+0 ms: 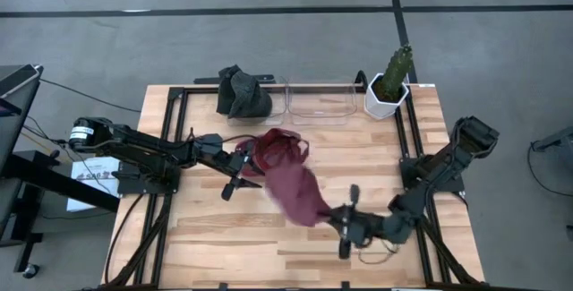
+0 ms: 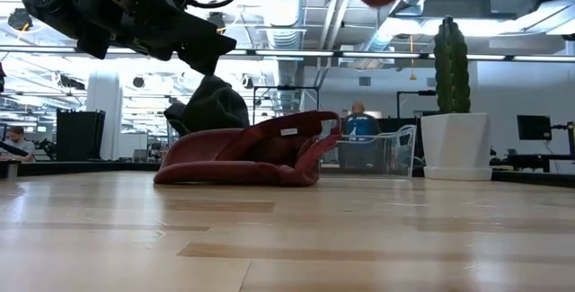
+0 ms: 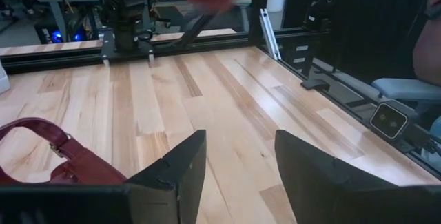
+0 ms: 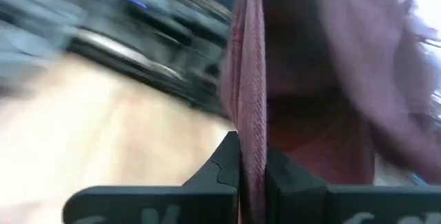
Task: Pick & Place hat
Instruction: Put the right red cap into the right transparent bin
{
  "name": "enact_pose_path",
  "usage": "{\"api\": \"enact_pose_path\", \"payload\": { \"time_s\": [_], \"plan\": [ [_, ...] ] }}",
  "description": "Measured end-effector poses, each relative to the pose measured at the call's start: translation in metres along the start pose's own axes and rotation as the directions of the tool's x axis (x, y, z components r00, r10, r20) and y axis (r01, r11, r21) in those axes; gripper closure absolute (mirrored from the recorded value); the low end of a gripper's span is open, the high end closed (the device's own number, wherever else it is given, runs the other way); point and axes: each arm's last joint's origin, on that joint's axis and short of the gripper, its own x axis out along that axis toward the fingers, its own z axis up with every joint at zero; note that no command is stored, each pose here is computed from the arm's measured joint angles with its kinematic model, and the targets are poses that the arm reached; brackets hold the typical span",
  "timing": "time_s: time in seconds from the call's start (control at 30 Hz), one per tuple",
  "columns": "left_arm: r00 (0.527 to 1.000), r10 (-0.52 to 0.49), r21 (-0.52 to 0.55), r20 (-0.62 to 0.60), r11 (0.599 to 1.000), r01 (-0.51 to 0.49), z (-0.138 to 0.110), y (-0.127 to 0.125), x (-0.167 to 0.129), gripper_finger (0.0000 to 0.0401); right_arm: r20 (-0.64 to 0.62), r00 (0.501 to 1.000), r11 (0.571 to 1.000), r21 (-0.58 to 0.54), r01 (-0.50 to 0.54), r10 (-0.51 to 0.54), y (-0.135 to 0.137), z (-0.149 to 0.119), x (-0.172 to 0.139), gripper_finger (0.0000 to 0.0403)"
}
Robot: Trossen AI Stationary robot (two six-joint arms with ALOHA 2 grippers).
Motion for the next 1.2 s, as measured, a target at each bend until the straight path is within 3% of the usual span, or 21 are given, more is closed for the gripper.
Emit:
{"api": "enact_pose_path", "payload": {
  "time_s": [0.07, 0.1, 0.13, 0.2, 0.27, 0.5, 0.67, 0.77, 0.97, 1.07, 1.2],
  "plan": [
    [1.000, 0.000, 0.000, 0.000, 1.000, 0.000, 0.000, 0.000, 0.000, 0.0230, -0.046, 0.980, 0.975, 0.097, 0.198, -0.194, -0.012, 0.006, 0.001, 0.0400],
    [1.000, 0.000, 0.000, 0.000, 1.000, 0.000, 0.000, 0.000, 0.000, 0.0230, -0.097, 0.954, 0.952, 0.091, 0.292, -0.283, -0.018, 0.006, 0.003, 0.0400],
    [1.000, 0.000, 0.000, 0.000, 1.000, 0.000, 0.000, 0.000, 0.000, 0.0230, -0.104, 0.950, 0.951, 0.058, 0.303, -0.296, -0.021, 0.005, 0.004, 0.0400],
    [1.000, 0.000, 0.000, 0.000, 1.000, 0.000, 0.000, 0.000, 0.000, 0.0230, -0.016, 0.990, 0.990, -0.010, 0.141, -0.142, -0.017, 0.001, 0.009, 0.0401],
    [1.000, 0.000, 0.000, 0.000, 1.000, 0.000, 0.000, 0.000, 0.000, 0.0230, 0.064, 0.998, 1.000, -0.002, 0.027, -0.027, -0.015, 0.003, 0.010, 0.0401],
    [1.000, 0.000, 0.000, -0.001, 1.000, 0.000, 0.000, 0.000, 0.000, 0.0230, 0.049, 0.996, 0.998, 0.005, 0.070, -0.070, -0.025, -0.001, 0.020, 0.0400],
    [1.000, 0.002, 0.006, 0.014, 1.000, -0.002, 0.003, 0.000, -0.002, 0.0231, 0.068, 0.997, 0.999, 0.000, 0.043, -0.043, -0.024, 0.001, 0.019, 0.0400],
    [0.997, -0.002, 0.034, 0.082, 0.999, -0.001, 0.016, -0.003, -0.010, 0.0230, 0.051, 0.997, 0.998, -0.003, 0.066, -0.066, -0.025, -0.001, 0.020, 0.0400],
    [0.954, -0.135, 0.142, 0.267, 0.985, 0.099, 0.054, -0.019, -0.041, 0.0231, 0.036, 0.998, 0.999, -0.024, 0.046, -0.045, -0.023, -0.003, 0.020, 0.0399],
    [0.928, -0.125, 0.196, 0.351, 0.979, 0.058, 0.069, -0.025, -0.061, 0.0230, 0.029, 0.998, 0.998, -0.029, 0.050, -0.049, -0.023, -0.004, 0.020, 0.0399],
    [0.885, -0.034, 0.269, 0.465, 0.957, -0.105, 0.085, -0.029, -0.084, 0.0231, 0.031, 0.998, 0.999, -0.029, 0.046, -0.045, -0.023, -0.003, 0.020, 0.0399]
  ]
}}
